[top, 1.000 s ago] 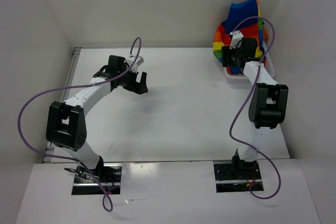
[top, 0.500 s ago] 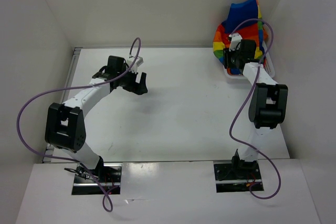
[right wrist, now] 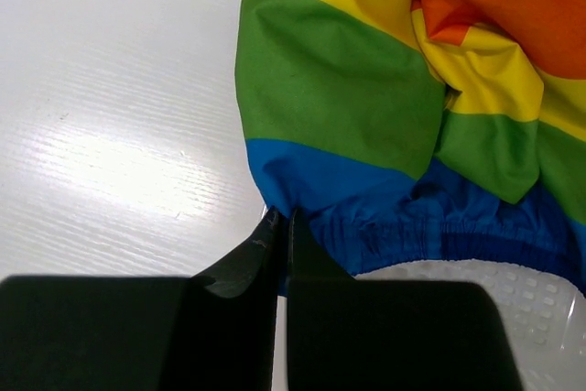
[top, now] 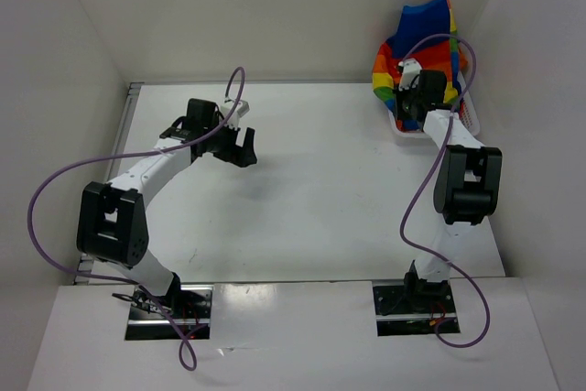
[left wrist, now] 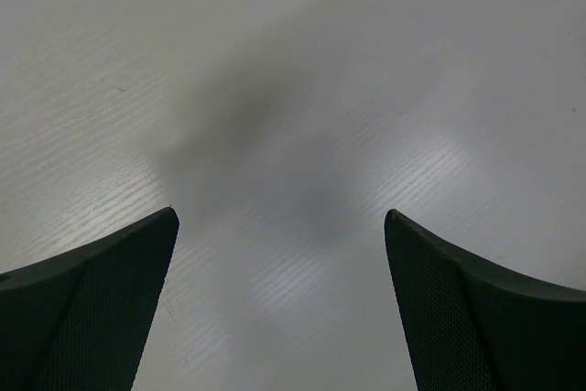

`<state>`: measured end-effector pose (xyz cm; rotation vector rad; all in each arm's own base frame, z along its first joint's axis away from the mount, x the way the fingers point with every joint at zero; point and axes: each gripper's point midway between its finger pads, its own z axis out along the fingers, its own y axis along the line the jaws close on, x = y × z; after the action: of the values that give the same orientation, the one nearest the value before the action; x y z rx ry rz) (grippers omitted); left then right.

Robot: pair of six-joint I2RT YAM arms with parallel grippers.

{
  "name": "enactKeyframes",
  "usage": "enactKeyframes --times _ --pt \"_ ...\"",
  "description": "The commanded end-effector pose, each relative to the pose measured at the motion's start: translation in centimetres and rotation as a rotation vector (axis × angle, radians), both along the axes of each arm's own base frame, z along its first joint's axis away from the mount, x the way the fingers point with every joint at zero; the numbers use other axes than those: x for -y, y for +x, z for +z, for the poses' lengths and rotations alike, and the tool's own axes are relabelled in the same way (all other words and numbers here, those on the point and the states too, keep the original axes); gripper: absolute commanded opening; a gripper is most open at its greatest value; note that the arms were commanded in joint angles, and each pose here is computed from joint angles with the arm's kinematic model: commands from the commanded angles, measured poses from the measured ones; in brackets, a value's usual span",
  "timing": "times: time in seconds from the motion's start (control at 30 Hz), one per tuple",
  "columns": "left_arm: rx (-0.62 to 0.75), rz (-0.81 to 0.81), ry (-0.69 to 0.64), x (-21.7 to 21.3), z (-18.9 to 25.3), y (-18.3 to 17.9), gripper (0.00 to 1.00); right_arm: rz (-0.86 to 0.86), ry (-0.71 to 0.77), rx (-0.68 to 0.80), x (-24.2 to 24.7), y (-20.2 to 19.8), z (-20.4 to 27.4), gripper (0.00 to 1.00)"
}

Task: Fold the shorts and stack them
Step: Grab the shorts from the pile, then move the shorts to the center of the board

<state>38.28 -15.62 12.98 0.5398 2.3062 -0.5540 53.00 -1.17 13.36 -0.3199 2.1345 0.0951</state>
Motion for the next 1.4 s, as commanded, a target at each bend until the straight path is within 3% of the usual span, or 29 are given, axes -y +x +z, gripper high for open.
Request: enactKeyframes --times 0.0,0.17,0.3,0.47,0.63,0.83,0.97,1.1,1.23,1.37 --pt "0.038 -0.016 -0.022 0.2 1.4 -0.1 1.0 -0.038 -0.017 0.107 0.7 1.2 4.5 0.0" --pt "0.081 0.01 -0.006 -0.3 2.3 0.5 1.0 -0.09 -0.029 0.278 1.5 2.6 12.4 0.0" --pt "0.154 0.029 -0.006 -0.4 4.0 1.6 1.0 -0.132 -0.051 0.471 3.1 3.2 21.9 0.0" --pt "0.313 0.106 0.016 -1.6 7.4 3.6 1.0 -0.089 -0.088 0.674 2.4 1.2 32.7 0.0" --pt "0.466 0.207 0.039 -3.5 10.7 4.2 1.0 0.038 -0.07 0.94 -2.1 -4.4 45.8 0.0" --pt "0.559 0.281 0.046 -5.3 13.0 3.5 1.0 0.267 0.025 1.162 -10.4 -11.2 55.1 0.0" --pt "0.604 0.345 0.051 -7.7 14.4 3.3 1.0 0.416 0.177 1.238 -16.5 -14.6 57.9 0.0" --pt "0.63 0.408 0.063 -10.2 15.2 3.2 1.0 0.579 0.369 1.179 -22.4 -16.2 57.2 0.0" --pt "0.658 0.466 0.074 -12.6 16.1 2.9 1.0 0.588 0.526 1.046 -24.4 -14.1 55.1 0.0" --pt "0.657 0.5 0.083 -14.3 15.9 3.0 1.0 0.381 0.598 0.896 -24.1 -7.6 50.6 0.0"
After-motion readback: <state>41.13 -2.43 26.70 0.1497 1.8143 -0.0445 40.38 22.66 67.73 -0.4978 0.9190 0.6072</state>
